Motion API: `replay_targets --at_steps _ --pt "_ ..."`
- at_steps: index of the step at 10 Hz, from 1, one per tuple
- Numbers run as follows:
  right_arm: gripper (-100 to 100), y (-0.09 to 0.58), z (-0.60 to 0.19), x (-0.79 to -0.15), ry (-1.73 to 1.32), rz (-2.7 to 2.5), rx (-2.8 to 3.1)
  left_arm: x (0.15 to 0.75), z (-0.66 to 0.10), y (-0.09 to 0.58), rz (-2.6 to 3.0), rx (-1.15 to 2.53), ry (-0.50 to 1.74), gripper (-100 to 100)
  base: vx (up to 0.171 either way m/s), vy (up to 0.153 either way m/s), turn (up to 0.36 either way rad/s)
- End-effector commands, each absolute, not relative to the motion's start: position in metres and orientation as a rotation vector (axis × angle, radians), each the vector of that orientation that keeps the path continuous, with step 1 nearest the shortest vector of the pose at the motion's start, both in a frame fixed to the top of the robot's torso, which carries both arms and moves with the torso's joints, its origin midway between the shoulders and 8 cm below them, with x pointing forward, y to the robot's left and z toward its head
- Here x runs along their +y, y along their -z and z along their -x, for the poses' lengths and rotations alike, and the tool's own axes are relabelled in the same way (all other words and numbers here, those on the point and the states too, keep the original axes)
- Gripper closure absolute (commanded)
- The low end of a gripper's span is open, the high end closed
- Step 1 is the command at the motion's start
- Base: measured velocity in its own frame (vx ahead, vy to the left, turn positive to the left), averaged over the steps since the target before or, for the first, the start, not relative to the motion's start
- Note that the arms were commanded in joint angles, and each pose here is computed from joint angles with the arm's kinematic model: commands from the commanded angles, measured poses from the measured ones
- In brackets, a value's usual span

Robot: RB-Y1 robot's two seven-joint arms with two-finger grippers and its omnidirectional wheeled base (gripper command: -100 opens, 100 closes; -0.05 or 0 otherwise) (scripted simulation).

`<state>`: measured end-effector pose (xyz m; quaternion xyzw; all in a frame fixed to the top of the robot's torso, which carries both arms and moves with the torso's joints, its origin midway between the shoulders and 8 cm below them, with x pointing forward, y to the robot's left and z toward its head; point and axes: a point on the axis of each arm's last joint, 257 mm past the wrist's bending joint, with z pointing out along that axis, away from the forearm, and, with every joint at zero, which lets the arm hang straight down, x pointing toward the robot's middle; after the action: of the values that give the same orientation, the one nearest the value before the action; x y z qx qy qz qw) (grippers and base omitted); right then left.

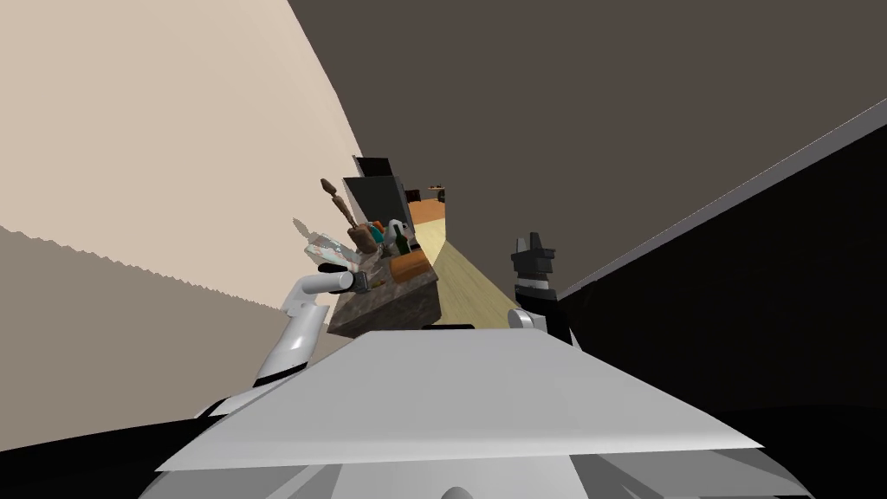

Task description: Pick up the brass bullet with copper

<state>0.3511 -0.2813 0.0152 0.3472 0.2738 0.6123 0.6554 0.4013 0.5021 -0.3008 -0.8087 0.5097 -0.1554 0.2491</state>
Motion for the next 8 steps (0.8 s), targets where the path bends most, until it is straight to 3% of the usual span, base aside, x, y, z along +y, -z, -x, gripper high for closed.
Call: replay_targets --at_steps 1,8 --pt "0 -0.015 -0.351 -0.281 -1.388 -0.787 0.621 0.507 -0.394 0.306 2.244 1.382 0.389 -100 0.000 -0.015 -0.086" --pt "0 -0.015 -0.351 -0.281 -1.388 -0.787 0.621 0.522 -0.366 0.316 2.373 1.352 0.273 -100 0.010 -0.007 -0.071"
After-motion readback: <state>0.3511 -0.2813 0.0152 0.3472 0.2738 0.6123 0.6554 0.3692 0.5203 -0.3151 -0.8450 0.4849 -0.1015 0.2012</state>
